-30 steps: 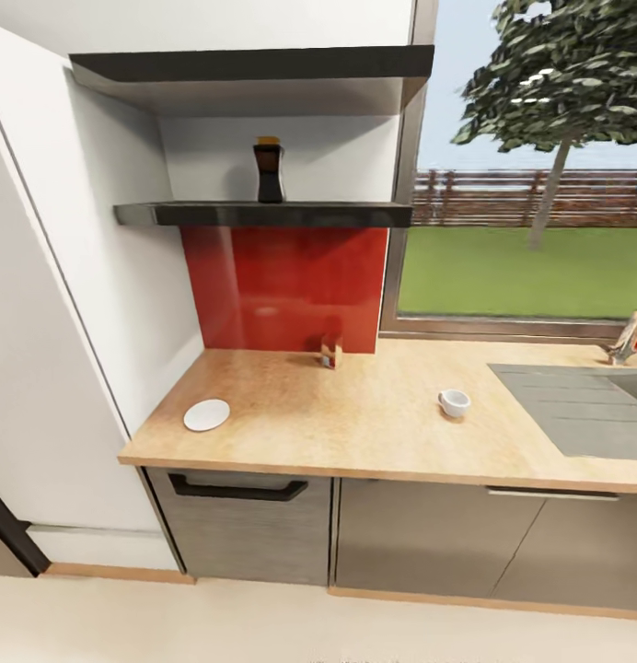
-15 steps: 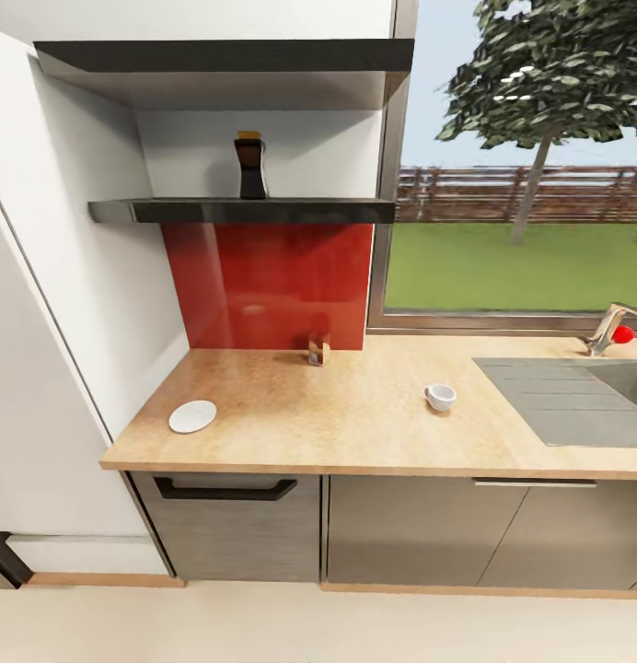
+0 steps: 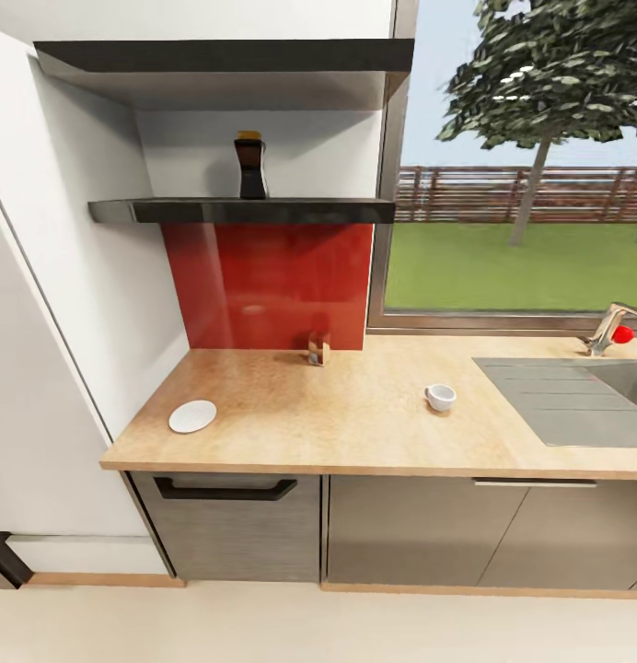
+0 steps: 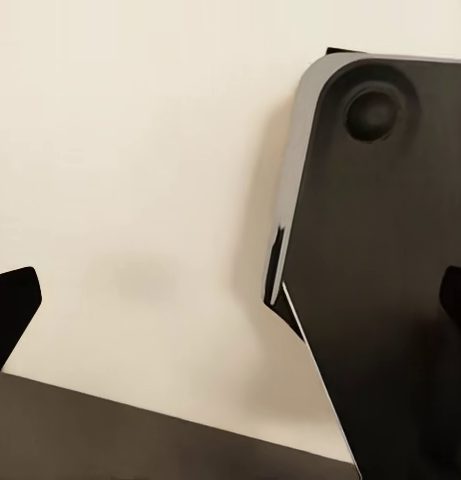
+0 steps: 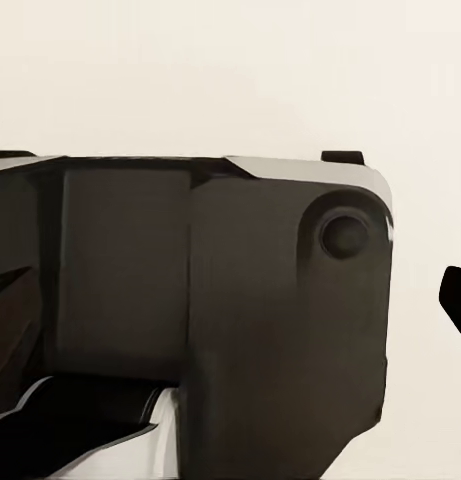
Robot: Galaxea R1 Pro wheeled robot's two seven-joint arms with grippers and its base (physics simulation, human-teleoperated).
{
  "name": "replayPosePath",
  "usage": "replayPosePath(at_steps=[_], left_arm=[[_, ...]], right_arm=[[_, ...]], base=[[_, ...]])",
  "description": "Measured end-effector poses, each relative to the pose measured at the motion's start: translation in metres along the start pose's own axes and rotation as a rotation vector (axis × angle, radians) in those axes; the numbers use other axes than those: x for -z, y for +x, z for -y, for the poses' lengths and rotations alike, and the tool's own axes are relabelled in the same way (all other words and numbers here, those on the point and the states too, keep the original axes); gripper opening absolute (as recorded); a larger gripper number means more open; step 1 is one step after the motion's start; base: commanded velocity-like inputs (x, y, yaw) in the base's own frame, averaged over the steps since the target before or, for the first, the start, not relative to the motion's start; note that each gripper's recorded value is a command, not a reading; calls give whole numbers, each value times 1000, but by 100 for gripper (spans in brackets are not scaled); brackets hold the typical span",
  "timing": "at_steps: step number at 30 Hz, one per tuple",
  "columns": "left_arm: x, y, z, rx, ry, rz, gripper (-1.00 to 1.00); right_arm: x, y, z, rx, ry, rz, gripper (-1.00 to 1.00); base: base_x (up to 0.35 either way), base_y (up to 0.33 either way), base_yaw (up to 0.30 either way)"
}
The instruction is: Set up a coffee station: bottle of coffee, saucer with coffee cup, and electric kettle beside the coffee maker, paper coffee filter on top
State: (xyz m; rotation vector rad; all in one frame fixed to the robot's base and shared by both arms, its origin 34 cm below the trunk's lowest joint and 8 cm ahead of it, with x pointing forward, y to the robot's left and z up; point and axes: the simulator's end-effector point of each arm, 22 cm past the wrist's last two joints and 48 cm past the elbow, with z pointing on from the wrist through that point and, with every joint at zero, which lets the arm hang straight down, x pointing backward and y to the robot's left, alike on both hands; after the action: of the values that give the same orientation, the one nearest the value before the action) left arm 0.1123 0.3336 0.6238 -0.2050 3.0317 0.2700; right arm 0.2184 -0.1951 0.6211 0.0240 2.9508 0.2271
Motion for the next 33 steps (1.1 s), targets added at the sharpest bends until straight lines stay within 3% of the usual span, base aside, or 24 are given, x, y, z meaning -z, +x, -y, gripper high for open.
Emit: replayPosePath(at_steps=[12, 17, 18, 19, 27, 33], left_arm=[[-3, -49, 9, 2, 16, 91, 100], [-3, -76, 11, 6, 19, 135, 100], [1, -126, 18, 18, 33, 231, 100], [4, -148, 21, 22, 39, 274, 100], [21, -246, 33, 42, 60, 425, 100], [57, -349, 44, 37, 81, 609, 100]], right_arm=[[0, -1, 1, -2, 2, 2, 100], [0, -1, 3, -1, 5, 0, 100], [0, -1, 4, 0, 6, 0, 100], [0, -1, 4, 0, 6, 0, 100], [0, -1, 3, 0, 5, 0, 100], [0, -1, 3, 0, 6, 2, 100]], base=[[0, 0, 0], [-286, 0, 0], [-322, 0, 0], [-307, 0, 0], [-90, 0, 0], [-8, 0, 0]])
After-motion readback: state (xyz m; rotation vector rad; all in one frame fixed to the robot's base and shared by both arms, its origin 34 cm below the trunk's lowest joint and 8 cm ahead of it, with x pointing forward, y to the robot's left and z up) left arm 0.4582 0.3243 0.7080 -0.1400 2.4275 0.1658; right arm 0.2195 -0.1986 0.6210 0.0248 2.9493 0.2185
